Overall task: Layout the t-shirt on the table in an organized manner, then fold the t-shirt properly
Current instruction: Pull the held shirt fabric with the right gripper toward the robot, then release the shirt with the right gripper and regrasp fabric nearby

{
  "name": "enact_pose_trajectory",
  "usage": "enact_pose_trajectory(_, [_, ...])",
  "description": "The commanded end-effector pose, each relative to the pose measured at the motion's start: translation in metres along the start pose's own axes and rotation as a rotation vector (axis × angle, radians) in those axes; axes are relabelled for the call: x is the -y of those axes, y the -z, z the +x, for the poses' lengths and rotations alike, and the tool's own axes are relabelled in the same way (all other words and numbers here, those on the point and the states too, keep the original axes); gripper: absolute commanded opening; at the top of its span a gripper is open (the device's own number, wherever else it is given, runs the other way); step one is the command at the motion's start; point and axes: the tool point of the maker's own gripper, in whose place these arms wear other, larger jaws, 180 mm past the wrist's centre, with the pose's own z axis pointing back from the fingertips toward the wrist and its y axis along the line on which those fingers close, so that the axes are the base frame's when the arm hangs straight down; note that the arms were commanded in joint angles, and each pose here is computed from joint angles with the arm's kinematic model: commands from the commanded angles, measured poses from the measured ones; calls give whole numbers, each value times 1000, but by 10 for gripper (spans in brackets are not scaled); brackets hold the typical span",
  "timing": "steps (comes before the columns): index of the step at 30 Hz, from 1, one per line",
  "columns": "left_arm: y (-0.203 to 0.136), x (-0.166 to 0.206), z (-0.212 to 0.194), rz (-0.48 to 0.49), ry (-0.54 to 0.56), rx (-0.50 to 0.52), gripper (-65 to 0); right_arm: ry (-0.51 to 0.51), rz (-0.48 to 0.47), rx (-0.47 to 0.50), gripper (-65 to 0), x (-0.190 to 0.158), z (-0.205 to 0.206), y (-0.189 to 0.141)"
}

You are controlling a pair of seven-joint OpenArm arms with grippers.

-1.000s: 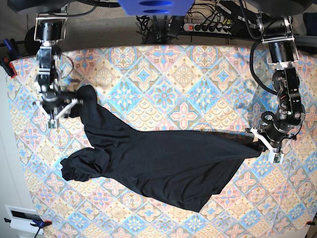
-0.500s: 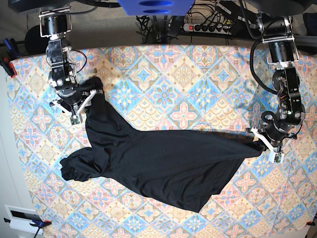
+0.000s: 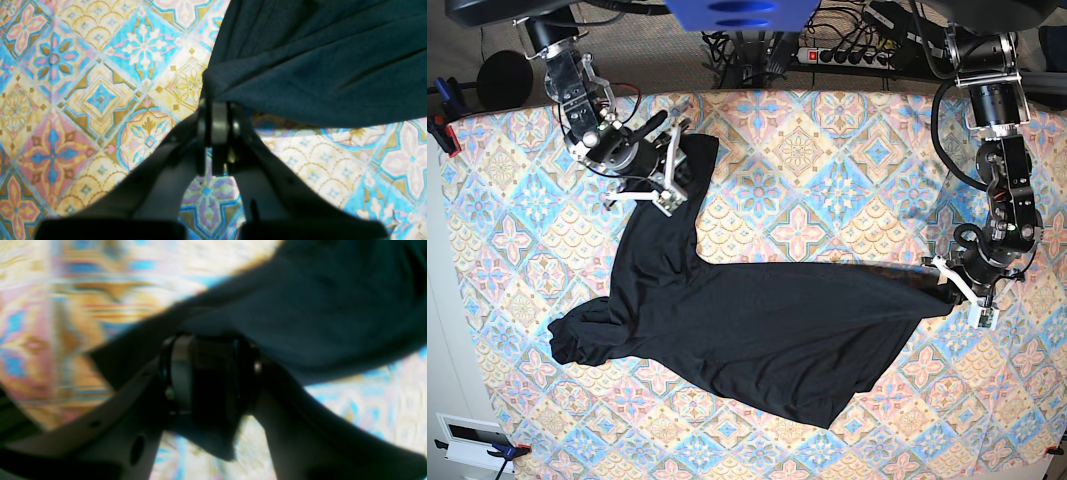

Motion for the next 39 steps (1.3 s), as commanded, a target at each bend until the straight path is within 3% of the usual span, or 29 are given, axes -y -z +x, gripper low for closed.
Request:
enact_pose_trajectory(1, [-6, -7, 16, 12, 10, 50, -650, -21, -2, 61, -451, 1, 19, -5])
enact_pose_trajectory(8, [-6, -7, 13, 11, 10, 44, -650, -40, 22, 79, -451, -10, 25, -6])
enact_pose_trajectory(11, [-6, -7, 13, 11, 10, 44, -650, 4, 14, 152, -451, 0, 44, -17])
enact_pose_trajectory(15, [-6, -7, 13, 11, 10, 44, -650, 162, -88, 241, -451, 54, 53, -39])
enact_pose_trajectory(19, [-6, -7, 13, 11, 10, 44, -650, 291, -305, 390, -451, 142, 80, -77])
enact_pose_trajectory(23, [-6, -6, 13, 10, 9, 44, -650, 423, -336, 300, -451, 168, 33, -61])
enact_pose_trajectory(35, [-6, -7, 13, 11, 8, 45, -650, 690, -287, 155, -453, 159, -75, 7])
enact_pose_trajectory(39, [-6, -7, 13, 11, 8, 45, -650, 701, -306, 207, -499, 186, -53, 11])
